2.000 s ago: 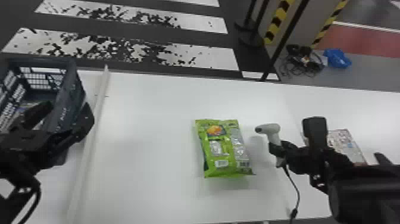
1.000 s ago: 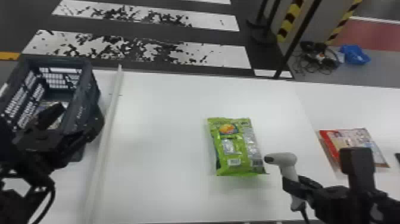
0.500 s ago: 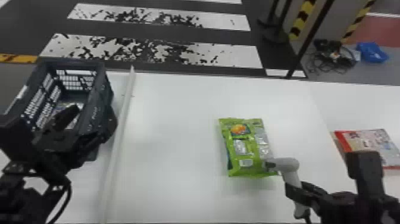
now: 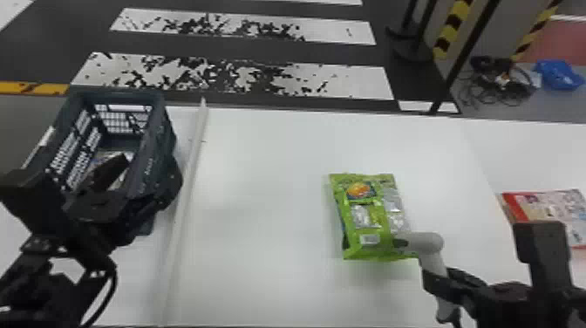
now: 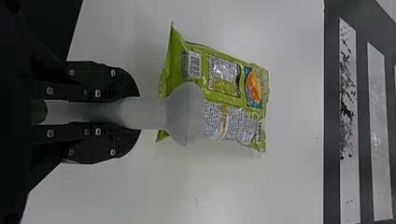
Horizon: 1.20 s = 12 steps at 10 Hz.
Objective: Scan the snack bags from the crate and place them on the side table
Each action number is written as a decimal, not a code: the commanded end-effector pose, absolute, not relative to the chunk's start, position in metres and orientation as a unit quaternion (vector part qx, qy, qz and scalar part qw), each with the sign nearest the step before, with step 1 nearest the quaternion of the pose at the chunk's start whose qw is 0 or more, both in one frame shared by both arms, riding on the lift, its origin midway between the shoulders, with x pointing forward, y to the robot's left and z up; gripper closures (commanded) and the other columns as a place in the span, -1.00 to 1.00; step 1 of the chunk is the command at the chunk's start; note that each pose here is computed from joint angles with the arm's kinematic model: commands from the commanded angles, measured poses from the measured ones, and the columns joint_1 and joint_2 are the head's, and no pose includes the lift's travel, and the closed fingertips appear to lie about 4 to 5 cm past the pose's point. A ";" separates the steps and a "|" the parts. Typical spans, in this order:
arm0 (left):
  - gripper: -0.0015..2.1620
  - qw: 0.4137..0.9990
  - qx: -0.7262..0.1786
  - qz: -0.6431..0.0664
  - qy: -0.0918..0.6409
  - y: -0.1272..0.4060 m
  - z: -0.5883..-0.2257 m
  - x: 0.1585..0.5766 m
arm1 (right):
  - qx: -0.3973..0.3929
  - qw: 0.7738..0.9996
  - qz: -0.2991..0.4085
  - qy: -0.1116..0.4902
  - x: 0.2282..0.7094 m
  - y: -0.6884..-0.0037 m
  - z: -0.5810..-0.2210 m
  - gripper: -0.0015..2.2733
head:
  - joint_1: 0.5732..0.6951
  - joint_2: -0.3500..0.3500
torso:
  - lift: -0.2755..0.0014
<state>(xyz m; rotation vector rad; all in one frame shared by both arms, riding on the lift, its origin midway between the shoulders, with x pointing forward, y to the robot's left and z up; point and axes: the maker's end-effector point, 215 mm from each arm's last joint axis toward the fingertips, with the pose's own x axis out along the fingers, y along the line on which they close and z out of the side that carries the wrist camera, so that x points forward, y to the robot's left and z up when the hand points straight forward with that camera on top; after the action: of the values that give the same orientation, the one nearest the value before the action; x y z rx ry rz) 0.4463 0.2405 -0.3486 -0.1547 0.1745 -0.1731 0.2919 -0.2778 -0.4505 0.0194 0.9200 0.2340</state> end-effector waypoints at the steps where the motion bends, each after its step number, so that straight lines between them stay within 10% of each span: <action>1: -0.92 0.989 -0.078 -0.086 0.087 0.240 -0.348 0.446 | 0.011 0.888 0.116 0.445 0.290 -0.276 -0.451 0.95 | 1.00 -0.17 | 0.31; 12: -0.92 0.990 -0.075 -0.092 0.082 0.232 -0.341 0.445 | -0.016 0.913 0.026 0.406 0.423 -0.387 -0.471 0.95 | 1.00 -0.49 | 0.31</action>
<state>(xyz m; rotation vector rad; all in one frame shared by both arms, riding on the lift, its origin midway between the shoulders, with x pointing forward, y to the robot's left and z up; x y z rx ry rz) 0.4446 0.2339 -0.3406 -0.1494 0.1641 -0.1839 0.4144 -0.3804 -0.4663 -0.0323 0.8342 0.0579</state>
